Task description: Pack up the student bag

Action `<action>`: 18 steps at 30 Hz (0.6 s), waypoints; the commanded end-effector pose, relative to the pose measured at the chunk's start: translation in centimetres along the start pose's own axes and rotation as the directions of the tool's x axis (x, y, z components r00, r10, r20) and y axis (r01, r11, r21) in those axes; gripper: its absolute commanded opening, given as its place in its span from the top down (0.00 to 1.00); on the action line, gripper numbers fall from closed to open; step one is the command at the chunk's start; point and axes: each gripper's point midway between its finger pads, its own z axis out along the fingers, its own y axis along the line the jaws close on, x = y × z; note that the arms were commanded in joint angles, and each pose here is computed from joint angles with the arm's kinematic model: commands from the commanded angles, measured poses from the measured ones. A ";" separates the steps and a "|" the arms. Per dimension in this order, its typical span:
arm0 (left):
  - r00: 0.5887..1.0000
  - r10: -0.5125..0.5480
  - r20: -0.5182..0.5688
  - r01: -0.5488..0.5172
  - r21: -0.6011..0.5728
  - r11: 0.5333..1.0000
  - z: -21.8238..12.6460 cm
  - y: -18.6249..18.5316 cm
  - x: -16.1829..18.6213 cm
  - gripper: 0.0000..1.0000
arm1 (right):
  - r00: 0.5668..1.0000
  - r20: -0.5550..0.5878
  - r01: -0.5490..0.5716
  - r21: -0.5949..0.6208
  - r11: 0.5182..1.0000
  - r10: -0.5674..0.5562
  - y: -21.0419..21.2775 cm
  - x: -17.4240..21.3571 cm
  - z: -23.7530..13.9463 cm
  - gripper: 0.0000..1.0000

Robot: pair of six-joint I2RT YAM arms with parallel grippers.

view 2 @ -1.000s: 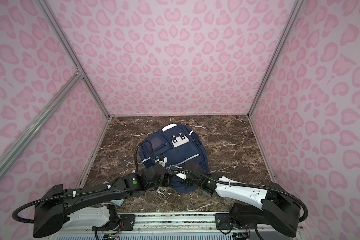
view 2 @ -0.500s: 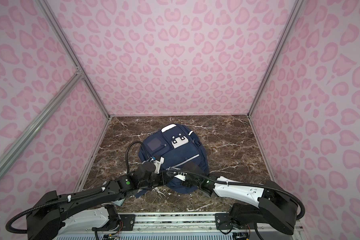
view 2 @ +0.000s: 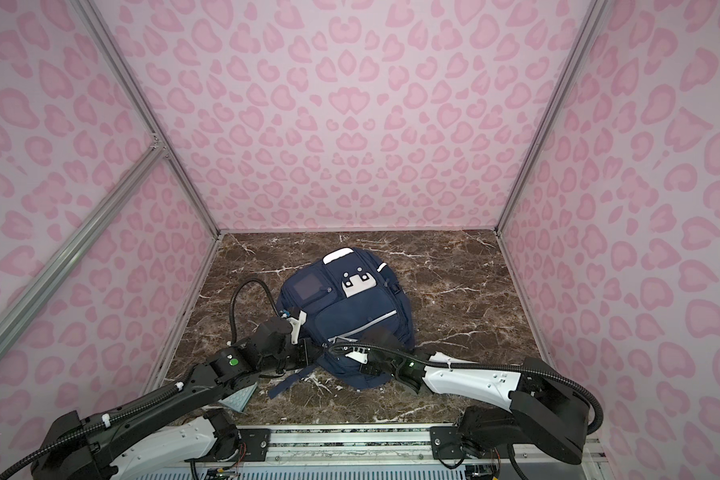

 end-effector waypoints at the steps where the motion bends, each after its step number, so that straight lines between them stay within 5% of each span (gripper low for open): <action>1: 0.999 0.034 0.017 -0.033 -0.040 0.999 -0.4 1.0 0.0 0.88 | 1.000 -0.028 0.003 0.024 1.000 -0.002 -0.4 0.5 0.0 1.00; 5: 0.988 0.114 0.101 -0.111 -0.039 0.993 -1.4 -0.8 -1.5 0.85 | 1.000 -0.013 -0.001 0.026 1.000 0.001 -0.5 0.3 -0.2 1.00; 9: 0.957 0.259 0.130 -0.257 -0.037 0.966 -1.4 -2.3 -1.5 0.68 | 1.000 -0.018 0.001 0.025 1.000 0.000 -0.4 0.4 -0.2 1.00; 18: 0.932 0.342 0.118 -0.317 -0.190 0.929 1.5 0.4 -1.8 0.68 | 1.000 -0.011 -0.001 0.020 1.000 0.002 -0.4 0.3 -0.3 1.00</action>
